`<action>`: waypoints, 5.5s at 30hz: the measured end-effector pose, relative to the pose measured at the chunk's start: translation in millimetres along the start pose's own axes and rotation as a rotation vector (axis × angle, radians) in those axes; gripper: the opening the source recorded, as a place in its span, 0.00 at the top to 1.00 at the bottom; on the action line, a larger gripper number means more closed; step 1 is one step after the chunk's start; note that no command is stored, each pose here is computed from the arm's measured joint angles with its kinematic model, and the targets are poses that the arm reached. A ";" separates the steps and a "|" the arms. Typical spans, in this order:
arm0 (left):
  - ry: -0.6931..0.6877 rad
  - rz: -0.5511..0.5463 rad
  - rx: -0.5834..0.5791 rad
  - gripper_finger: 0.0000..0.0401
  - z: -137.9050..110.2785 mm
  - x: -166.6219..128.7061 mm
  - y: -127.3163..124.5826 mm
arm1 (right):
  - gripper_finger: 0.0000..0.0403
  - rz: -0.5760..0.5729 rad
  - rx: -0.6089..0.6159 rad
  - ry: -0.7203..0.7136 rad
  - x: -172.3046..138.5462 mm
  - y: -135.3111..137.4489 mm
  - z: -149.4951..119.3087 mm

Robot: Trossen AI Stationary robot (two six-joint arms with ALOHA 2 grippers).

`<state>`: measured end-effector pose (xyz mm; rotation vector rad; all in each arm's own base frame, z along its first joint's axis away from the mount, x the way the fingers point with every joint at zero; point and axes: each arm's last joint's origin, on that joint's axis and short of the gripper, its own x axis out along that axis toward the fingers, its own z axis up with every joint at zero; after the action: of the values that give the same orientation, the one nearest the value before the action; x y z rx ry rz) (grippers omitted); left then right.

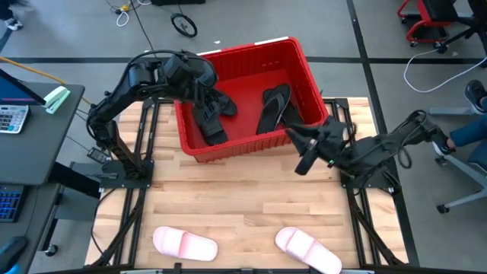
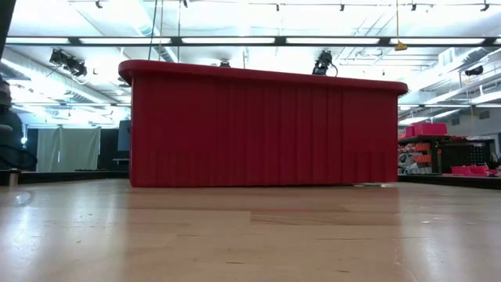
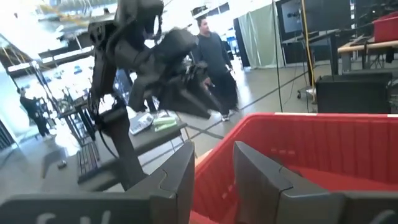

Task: Pick and place slides into bin
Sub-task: Put the right pair of pink slides into the red container

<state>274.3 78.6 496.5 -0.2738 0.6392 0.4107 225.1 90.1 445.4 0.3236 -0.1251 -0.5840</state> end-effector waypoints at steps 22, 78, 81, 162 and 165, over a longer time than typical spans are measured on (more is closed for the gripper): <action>0.418 -0.284 -0.170 0.61 -60.0 -26.5 -96.7 | 0.70 0.274 -0.053 0.208 -1.2 -31.3 9.3; 0.480 -0.191 -0.284 0.69 -178.9 61.8 -297.7 | 0.64 -0.375 0.774 1.371 -146.5 7.6 -270.7; 0.480 -0.191 -0.283 0.70 -178.9 61.8 -297.7 | 0.64 -0.402 0.765 1.353 -141.5 7.5 -278.5; 0.462 -0.166 -0.331 0.79 -174.3 66.2 -294.0 | 0.53 0.110 0.414 1.240 -62.3 26.3 -321.4; 0.462 -0.166 -0.331 0.80 -174.4 66.1 -294.1 | 0.57 0.111 0.436 1.238 -61.1 27.5 -322.2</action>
<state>364.3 -227.1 356.2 -0.7460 0.9929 0.2915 255.4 231.0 149.5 1.0394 0.9299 -0.1613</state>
